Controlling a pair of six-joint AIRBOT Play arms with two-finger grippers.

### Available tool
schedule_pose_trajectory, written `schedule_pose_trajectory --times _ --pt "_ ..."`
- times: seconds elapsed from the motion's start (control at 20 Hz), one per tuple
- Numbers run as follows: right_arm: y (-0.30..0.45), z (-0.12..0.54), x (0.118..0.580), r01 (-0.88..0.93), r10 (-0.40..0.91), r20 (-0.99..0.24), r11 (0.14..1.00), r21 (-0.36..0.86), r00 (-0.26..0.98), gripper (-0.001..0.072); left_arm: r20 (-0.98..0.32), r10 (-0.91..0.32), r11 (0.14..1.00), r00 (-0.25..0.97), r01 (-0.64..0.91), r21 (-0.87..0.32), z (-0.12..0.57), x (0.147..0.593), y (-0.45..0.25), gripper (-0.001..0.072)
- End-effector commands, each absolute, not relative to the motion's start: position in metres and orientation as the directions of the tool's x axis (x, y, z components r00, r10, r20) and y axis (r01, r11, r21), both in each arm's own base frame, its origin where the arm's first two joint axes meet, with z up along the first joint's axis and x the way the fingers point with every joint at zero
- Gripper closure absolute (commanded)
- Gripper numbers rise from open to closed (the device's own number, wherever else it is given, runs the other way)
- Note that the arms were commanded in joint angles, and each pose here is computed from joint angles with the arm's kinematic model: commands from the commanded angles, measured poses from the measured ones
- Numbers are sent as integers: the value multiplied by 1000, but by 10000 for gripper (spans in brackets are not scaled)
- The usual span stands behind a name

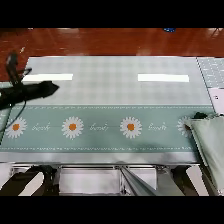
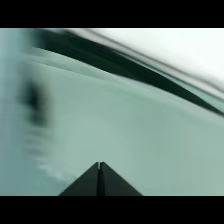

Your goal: Fold the shirts.

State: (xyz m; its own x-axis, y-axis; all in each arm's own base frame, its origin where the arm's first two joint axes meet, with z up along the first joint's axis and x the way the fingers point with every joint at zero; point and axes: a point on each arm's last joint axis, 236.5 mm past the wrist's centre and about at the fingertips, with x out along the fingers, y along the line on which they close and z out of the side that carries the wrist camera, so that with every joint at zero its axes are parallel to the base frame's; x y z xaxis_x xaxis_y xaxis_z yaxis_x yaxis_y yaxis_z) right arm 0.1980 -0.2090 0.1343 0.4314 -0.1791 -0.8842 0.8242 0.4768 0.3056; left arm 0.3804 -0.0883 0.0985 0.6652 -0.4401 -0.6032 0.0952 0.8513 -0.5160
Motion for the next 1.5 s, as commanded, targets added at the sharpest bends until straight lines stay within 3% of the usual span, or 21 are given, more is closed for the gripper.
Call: schedule_pose_trajectory --times 0.0,0.1,0.25,0.4,0.5,0.6,1.45 --pt "-120 232 364 315 123 -542 698 643 832 687 -510 -492 844 706 245 -477 183 426 -108 692" --pt "-26 231 415 87 283 -542 825 558 791 687 -486 -557 816 673 335 -471 214 435 -143 692" --pt "86 159 445 -107 324 -702 936 335 635 687 -576 -530 847 622 427 -318 196 432 -181 692" --pt "94 52 439 -86 99 -906 994 70 412 687 -794 -313 944 521 265 -198 86 426 -150 690" --pt "74 14 433 -17 -1 -952 1000 -7 306 687 -853 -279 959 441 178 -222 44 415 -135 690" --pt "67 7 432 -18 -29 -958 999 -36 287 687 -856 -284 958 433 99 -268 38 415 -130 690" --pt "68 8 433 -18 -25 -956 999 -32 292 687 -866 -281 959 414 99 -264 35 412 -128 690"
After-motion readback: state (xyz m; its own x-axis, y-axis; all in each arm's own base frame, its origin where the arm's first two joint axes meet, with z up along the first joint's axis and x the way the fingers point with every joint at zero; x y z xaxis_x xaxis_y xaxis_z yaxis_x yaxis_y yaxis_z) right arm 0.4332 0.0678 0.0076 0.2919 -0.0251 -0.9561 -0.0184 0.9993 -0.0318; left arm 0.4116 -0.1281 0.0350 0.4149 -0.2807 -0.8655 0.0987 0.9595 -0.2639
